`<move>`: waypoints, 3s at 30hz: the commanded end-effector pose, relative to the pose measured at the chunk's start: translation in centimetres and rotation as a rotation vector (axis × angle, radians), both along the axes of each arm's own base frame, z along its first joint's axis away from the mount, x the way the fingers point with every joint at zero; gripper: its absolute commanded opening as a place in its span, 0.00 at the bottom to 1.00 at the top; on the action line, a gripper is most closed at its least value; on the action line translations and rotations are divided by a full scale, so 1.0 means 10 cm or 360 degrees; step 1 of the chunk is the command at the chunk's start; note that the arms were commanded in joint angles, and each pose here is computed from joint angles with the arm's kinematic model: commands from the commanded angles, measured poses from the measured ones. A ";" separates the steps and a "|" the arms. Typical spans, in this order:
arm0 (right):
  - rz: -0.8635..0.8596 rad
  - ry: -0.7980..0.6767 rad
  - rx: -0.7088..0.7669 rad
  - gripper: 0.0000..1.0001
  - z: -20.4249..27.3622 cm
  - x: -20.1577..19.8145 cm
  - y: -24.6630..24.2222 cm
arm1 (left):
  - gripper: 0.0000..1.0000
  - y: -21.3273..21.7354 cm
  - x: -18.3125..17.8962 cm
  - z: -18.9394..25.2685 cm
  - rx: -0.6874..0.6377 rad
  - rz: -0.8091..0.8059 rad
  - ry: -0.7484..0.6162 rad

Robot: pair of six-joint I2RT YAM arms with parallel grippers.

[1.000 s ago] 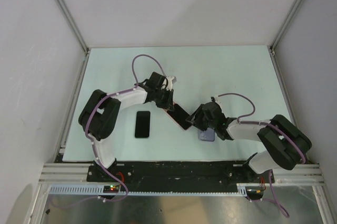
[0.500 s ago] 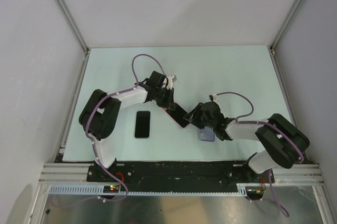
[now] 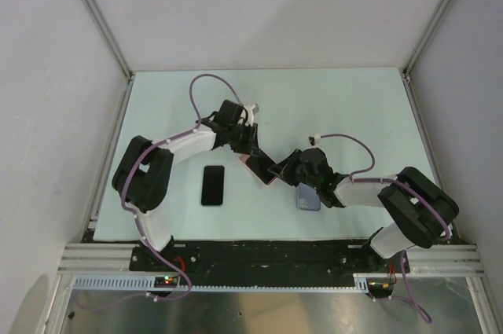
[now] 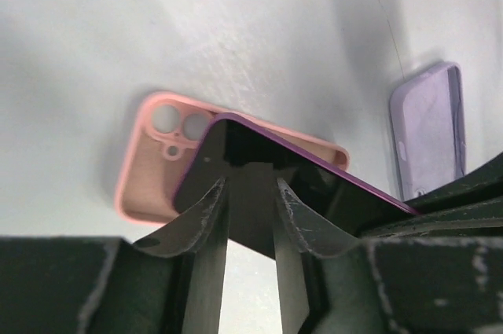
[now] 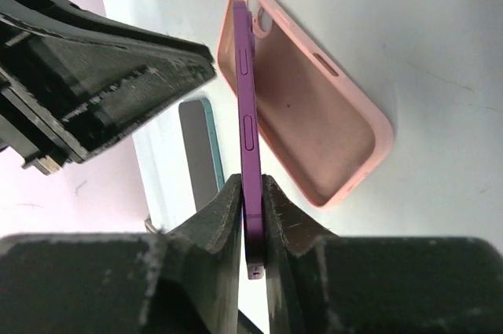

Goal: Put the phone into the phone case

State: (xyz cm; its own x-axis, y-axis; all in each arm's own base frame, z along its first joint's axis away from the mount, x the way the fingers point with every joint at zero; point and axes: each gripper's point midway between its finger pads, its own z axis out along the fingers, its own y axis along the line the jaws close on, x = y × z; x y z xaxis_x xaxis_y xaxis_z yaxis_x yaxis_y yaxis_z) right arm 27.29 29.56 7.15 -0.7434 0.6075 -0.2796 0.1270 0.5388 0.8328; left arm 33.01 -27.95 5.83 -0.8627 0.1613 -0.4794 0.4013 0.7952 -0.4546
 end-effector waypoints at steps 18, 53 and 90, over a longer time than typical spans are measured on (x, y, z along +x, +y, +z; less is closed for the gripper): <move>0.0059 0.0027 0.0204 0.03 0.41 0.06 -0.05 | 0.33 0.69 0.58 0.03 0.0381 0.0223 -0.0246; 0.0510 0.0198 0.0355 0.00 0.46 -0.22 -0.26 | 0.00 0.62 -0.11 -0.28 0.0568 0.0368 -0.0108; 0.0521 0.0289 0.0257 0.00 0.03 -0.09 -0.28 | 0.00 0.42 -0.32 -0.21 0.0459 -0.0017 -0.0122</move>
